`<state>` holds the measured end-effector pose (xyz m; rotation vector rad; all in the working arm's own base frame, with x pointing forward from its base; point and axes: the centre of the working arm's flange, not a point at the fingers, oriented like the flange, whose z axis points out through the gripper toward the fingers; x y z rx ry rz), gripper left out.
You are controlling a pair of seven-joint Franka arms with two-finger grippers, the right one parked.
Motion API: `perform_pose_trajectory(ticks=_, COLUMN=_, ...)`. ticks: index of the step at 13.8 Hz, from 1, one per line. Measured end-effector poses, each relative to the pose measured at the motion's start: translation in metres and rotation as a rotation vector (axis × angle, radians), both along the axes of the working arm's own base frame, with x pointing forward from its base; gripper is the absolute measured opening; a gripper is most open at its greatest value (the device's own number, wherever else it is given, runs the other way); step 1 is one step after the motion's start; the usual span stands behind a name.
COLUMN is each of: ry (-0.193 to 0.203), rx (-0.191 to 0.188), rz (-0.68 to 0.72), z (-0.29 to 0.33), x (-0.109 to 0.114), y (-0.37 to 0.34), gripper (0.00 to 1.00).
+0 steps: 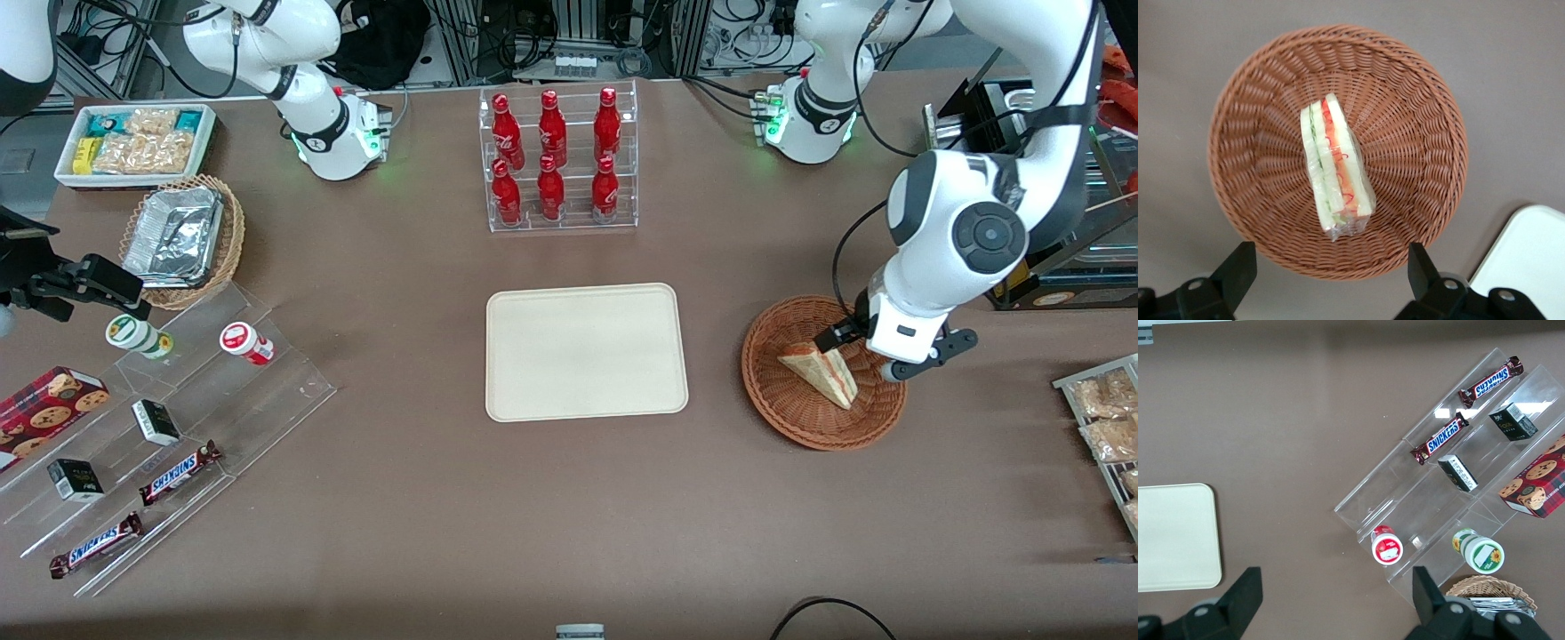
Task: Place sandwich from basket to tray
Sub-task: 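Close the left gripper on the sandwich's wrapped edge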
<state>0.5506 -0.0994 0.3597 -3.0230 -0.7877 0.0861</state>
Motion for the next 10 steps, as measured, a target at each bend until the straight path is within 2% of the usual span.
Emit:
perform_pose_trajectory(ticks=3, ry=-0.025, rx=-0.012, rz=0.153, z=-0.026, x=-0.008, y=0.001, gripper=1.0)
perform_pose_trajectory(ticks=5, ry=-0.006, rx=-0.012, rz=0.211, z=-0.047, x=-0.009, y=0.002, gripper=1.0)
perform_pose_trajectory(ticks=10, ry=0.034, rx=-0.02, rz=0.247, z=-0.092, x=-0.006, y=0.006, gripper=1.0)
